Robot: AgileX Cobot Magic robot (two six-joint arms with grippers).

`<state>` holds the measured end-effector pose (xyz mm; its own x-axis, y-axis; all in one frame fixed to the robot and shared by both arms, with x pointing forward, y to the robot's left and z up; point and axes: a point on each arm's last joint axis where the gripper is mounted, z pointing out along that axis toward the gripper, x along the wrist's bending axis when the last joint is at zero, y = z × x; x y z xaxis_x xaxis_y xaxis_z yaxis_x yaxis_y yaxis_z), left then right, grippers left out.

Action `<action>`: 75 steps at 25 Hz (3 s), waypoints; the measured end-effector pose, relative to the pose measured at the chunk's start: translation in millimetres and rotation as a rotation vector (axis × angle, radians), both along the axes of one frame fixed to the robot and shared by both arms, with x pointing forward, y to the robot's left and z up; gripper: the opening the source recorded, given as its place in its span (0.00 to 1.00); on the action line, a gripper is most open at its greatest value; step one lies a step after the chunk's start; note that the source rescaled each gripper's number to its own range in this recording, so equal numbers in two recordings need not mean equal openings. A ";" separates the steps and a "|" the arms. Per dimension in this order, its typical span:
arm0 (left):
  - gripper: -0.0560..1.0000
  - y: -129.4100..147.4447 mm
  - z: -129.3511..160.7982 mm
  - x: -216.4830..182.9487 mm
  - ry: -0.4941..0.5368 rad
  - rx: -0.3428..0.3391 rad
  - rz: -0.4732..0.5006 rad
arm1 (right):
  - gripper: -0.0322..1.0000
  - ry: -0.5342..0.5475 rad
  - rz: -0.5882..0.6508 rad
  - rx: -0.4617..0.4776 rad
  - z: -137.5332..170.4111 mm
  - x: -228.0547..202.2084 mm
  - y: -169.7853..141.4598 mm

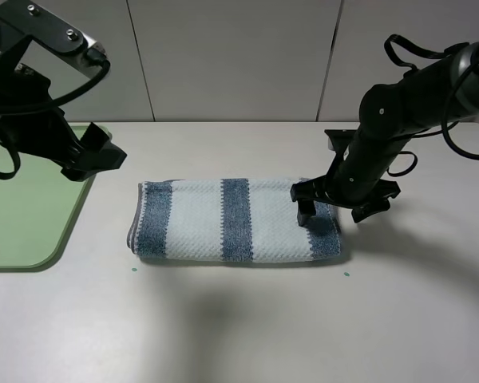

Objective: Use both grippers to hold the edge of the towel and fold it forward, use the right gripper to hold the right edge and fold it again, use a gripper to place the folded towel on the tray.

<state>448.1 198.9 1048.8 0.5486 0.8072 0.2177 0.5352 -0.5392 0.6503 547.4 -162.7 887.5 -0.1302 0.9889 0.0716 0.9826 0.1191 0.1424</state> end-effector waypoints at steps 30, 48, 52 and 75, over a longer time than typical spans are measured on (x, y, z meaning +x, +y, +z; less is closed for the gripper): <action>1.00 -0.3 0.3 0.3 -0.004 -0.004 -0.001 | 0.11 0.008 -0.026 0.004 -22.3 5.7 3.9; 1.00 -0.3 0.4 0.3 -0.005 -0.004 -0.001 | 0.11 0.073 0.051 -0.209 -7.4 -2.3 -16.4; 1.00 -0.3 0.4 0.3 -0.005 -0.004 -0.001 | 0.11 0.058 0.042 -0.225 12.0 -4.3 -19.6; 0.99 -0.3 0.4 0.3 -0.005 -0.004 -0.001 | 0.11 0.008 0.015 -0.333 73.3 0.6 -29.2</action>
<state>448.5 198.6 1049.2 0.5483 0.8076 0.2172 0.5315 -0.5371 0.6550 547.9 -191.9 960.8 -0.1456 0.9561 -0.2543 0.9813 0.1723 0.0858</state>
